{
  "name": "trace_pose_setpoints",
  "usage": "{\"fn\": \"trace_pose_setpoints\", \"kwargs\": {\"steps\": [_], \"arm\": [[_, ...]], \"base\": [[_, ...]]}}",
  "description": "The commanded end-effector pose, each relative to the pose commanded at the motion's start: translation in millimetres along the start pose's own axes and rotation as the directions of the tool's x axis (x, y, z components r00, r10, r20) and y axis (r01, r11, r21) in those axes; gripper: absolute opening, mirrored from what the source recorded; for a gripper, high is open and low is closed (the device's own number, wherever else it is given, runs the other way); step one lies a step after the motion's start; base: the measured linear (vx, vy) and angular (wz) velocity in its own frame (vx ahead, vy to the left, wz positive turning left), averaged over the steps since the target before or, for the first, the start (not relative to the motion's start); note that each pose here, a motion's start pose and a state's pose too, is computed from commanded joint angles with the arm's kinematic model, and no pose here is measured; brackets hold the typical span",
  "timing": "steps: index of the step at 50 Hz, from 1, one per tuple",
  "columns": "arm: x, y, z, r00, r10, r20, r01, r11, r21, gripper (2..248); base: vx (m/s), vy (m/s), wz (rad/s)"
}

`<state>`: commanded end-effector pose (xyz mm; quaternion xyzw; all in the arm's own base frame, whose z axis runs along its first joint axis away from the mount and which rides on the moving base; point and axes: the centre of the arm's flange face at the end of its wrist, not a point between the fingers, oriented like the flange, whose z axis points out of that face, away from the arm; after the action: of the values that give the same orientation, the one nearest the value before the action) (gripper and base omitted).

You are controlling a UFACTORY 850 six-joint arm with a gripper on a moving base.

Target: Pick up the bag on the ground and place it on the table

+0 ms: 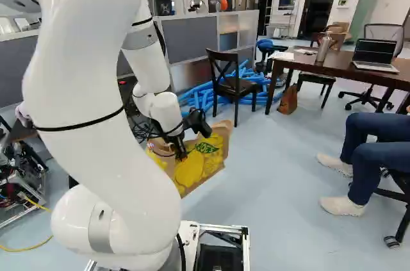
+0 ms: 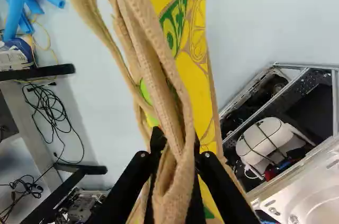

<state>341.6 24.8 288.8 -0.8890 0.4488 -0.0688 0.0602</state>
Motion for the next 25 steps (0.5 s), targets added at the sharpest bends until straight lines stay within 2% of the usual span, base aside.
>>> {"fn": "trace_pose_setpoints", "kwargs": {"steps": [10,25], "arm": [[6.7,2.3,-13,1.000,-0.017,-0.002,0.017,1.000,0.008,35],[17.4,-5.9,-31,0.998,-0.064,-0.012,0.064,0.998,0.023,35]], "base": [[0.000,0.000,0.000],[0.000,0.000,0.000]]}}
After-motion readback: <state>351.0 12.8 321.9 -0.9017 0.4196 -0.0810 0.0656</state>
